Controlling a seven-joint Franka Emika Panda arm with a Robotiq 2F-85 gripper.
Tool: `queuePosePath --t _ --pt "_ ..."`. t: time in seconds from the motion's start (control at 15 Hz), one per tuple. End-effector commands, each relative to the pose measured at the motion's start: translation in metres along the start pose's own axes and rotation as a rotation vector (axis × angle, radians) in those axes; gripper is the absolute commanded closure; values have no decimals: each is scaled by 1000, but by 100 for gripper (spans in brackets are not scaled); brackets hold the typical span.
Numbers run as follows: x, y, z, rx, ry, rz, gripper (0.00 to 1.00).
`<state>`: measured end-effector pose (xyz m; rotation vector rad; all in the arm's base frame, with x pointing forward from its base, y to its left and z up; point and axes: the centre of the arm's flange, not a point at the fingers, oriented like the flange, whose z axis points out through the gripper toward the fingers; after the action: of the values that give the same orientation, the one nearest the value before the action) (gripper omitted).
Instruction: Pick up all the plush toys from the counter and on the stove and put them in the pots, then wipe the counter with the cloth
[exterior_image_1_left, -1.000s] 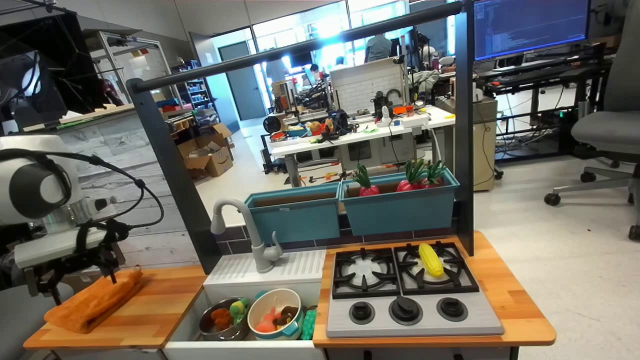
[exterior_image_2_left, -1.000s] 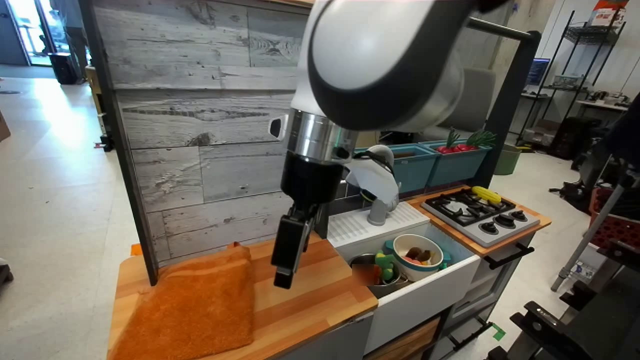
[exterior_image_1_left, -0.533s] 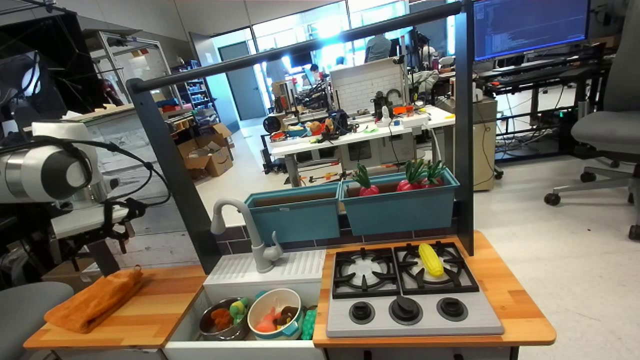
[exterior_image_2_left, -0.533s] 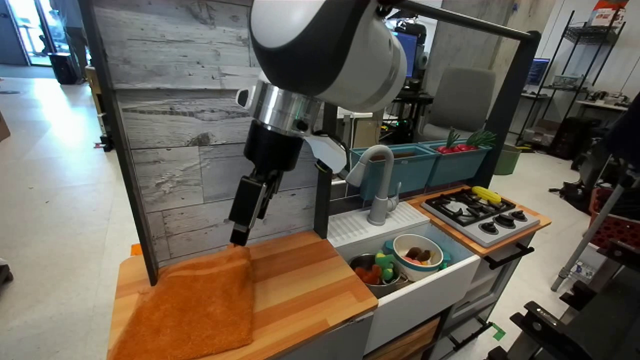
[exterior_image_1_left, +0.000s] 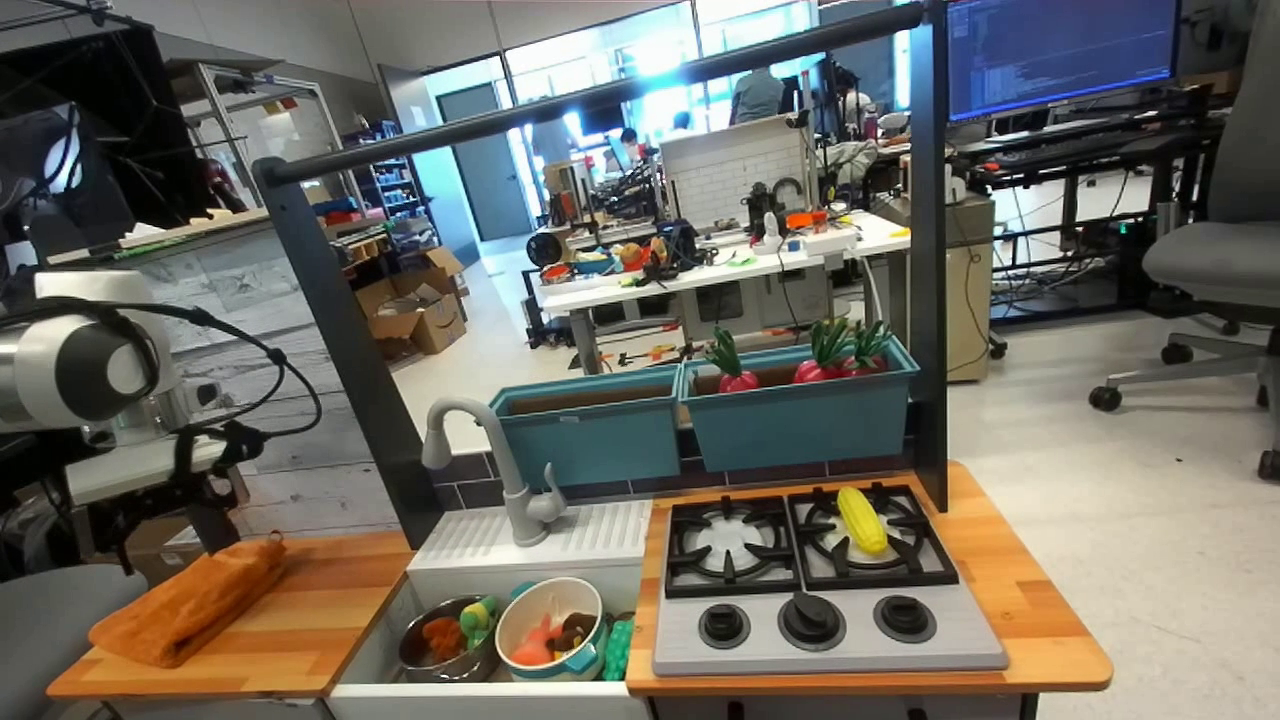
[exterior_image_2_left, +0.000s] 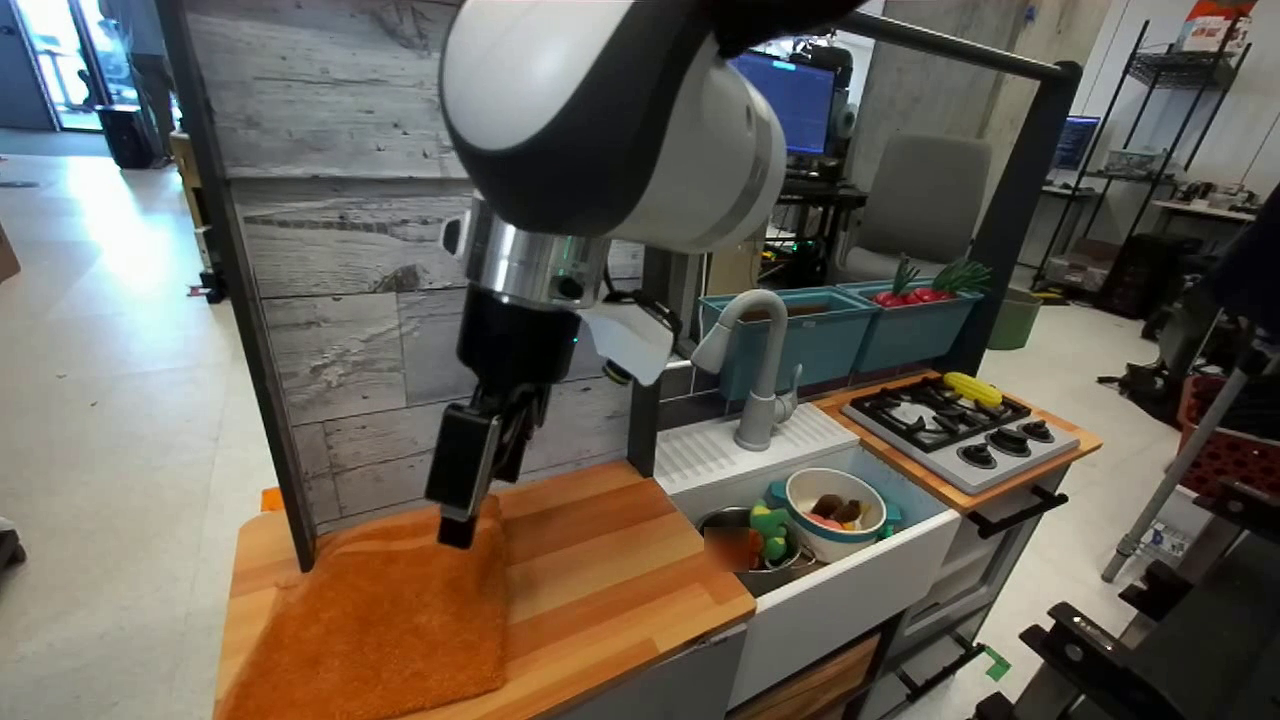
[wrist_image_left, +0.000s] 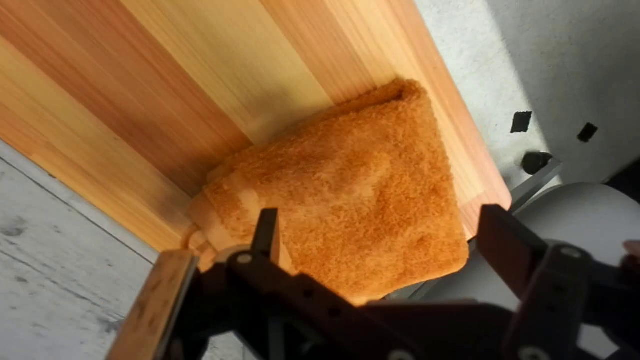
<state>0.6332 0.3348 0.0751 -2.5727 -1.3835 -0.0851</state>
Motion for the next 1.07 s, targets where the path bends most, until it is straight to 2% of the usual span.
queuePosePath --t 0.0,0.13,0.27,0.33,0.53,1.0 --pt "49 -23 28 -83 -61 -42 0" --pt "67 -26 45 -166 -93 -54 0" --pt "80 -22 59 -182 -109 -18 0" --pt "46 -48 39 -150 -87 -42 0" --pt "52 -43 52 -170 -93 -33 0" --pt "43 -31 113 -65 -200 -4 0"
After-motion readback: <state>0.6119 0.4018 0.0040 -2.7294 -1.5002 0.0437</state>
